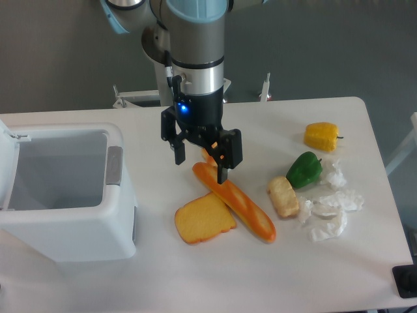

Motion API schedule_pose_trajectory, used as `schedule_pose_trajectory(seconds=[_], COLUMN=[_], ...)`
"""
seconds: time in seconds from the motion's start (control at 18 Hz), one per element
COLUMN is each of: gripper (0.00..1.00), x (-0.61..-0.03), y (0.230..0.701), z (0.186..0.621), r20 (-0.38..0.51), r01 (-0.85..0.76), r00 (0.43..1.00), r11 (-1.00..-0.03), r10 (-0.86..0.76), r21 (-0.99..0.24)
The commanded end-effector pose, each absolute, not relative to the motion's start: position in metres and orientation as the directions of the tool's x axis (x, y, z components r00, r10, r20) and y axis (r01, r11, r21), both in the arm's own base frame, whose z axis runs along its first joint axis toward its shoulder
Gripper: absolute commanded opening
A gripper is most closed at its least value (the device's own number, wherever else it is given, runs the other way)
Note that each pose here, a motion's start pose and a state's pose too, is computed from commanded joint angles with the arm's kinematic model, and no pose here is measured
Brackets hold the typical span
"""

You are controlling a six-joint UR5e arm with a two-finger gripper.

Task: Pick up the long bread
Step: 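Lower the gripper and close it on the braided bread roll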

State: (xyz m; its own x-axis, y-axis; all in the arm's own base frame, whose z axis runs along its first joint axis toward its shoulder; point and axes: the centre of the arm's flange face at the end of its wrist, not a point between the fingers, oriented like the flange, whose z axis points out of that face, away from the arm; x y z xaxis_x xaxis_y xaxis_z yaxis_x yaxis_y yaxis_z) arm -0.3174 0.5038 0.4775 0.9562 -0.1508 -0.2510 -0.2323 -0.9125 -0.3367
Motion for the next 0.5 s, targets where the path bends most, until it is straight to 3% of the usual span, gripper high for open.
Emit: schedule_pose_trajectory(seconds=[0.5], gripper=[1.00], x=[-0.321], y=[0.486], z=[0.442], r20=[-0.224], r01=[-0.186], r00=[0.966], r11=[-0.945], r10=[-0.127], r21=[-0.270])
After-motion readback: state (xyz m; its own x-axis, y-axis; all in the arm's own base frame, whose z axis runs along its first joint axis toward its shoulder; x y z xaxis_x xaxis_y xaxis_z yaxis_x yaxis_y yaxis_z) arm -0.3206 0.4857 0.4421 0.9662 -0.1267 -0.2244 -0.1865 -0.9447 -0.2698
